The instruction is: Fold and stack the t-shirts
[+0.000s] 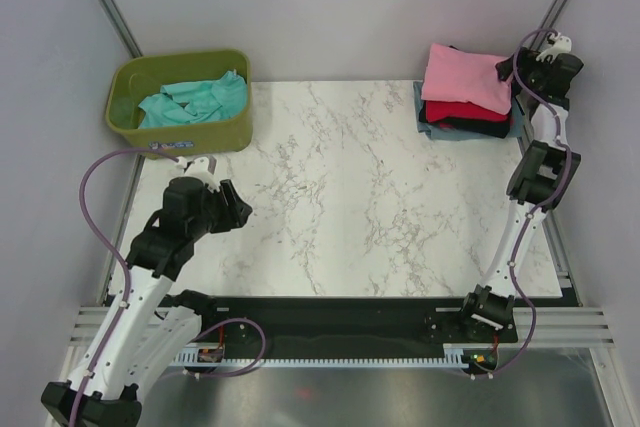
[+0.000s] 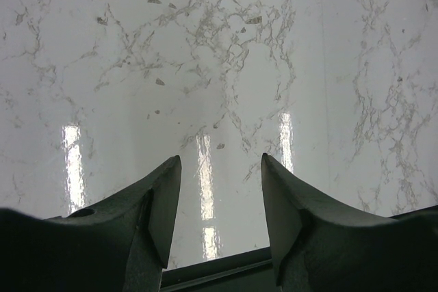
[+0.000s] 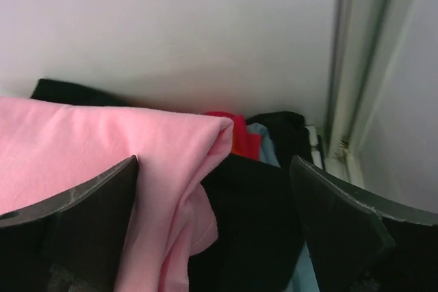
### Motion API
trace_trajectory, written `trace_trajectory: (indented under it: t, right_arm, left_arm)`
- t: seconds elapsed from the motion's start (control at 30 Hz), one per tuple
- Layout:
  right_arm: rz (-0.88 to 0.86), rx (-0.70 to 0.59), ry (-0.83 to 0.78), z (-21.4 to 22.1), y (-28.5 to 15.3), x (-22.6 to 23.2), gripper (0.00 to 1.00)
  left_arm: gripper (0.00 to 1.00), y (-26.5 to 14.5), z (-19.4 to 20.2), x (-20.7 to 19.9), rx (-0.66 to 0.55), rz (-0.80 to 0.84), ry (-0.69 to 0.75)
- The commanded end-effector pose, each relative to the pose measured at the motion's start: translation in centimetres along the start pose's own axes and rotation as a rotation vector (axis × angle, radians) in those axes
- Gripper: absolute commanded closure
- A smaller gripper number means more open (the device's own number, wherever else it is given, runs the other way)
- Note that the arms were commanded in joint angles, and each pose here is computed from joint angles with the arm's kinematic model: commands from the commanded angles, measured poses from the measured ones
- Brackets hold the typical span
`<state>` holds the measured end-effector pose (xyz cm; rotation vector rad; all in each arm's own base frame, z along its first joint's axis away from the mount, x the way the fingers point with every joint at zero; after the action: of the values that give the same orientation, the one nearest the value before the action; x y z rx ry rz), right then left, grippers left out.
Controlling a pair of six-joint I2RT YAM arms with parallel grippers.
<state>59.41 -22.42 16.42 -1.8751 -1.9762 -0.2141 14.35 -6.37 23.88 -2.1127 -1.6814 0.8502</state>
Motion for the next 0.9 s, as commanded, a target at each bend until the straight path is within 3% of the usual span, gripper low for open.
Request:
trace_trajectory:
  t: [0.0, 0.1, 0.2, 0.47, 0.6, 0.63, 0.67, 0.73, 0.87]
  right_arm:
    - [0.132, -0.218, -0.111, -8.1, -3.1, 1.7, 0.02]
    - [0.233, -0.303, -0.078, -10.8, -5.5, 2.4, 0.02]
    - [0.224, -0.381, -0.039, -13.6, -8.2, 4.2, 0.02]
    - [0.027, -0.509, 0.125, -20.5, -14.4, 12.5, 0.02]
    - [-0.067, -0.376, 0.185, -18.3, -16.1, 18.3, 0.02]
    - [-0.102, -0.343, 0.17, -17.8, -17.3, 22.3, 0.02]
    - [-0.084, -0.27, 0.174, -14.8, -17.2, 23.2, 0.02]
    - [-0.159, -0.236, 0.126, -12.8, -20.0, 29.4, 0.02]
    - [-0.18, -0.047, 0.176, -4.1, -24.4, 34.7, 0.02]
  left_arm:
    - [0.42, -0.2, -0.6, 0.0, -0.047, 0.007, 0.024]
    - [0.42, -0.5, -0.7, -0.1, -0.066, 0.014, 0.023]
    - [0.42, -0.8, -0.8, -0.2, -0.076, 0.022, 0.024]
    - [0.42, -1.5, -0.9, -0.3, -0.118, 0.044, 0.026]
    - [0.42, -1.9, -0.9, -0.4, -0.137, 0.055, 0.029]
    - [0.42, -2.0, -1.0, -0.4, -0.143, 0.057, 0.029]
    - [0.42, -2.2, -1.0, -0.4, -0.156, 0.061, 0.03]
    - [0.42, -2.4, -1.0, -0.4, -0.163, 0.063, 0.03]
    - [0.42, -2.6, -1.0, -0.5, -0.17, 0.084, 0.037]
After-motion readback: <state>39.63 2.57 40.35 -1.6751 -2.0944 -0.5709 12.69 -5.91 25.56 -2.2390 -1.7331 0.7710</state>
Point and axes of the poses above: each gripper's point midway between its finger pads, its own y axis out along the fingers, its own x axis along the line the jaws close on, z = x × y, the point moved 10 cm from there along -y, back along the fingers, and after that the axes turned 8 degrees about y, right-handed, at the moved point
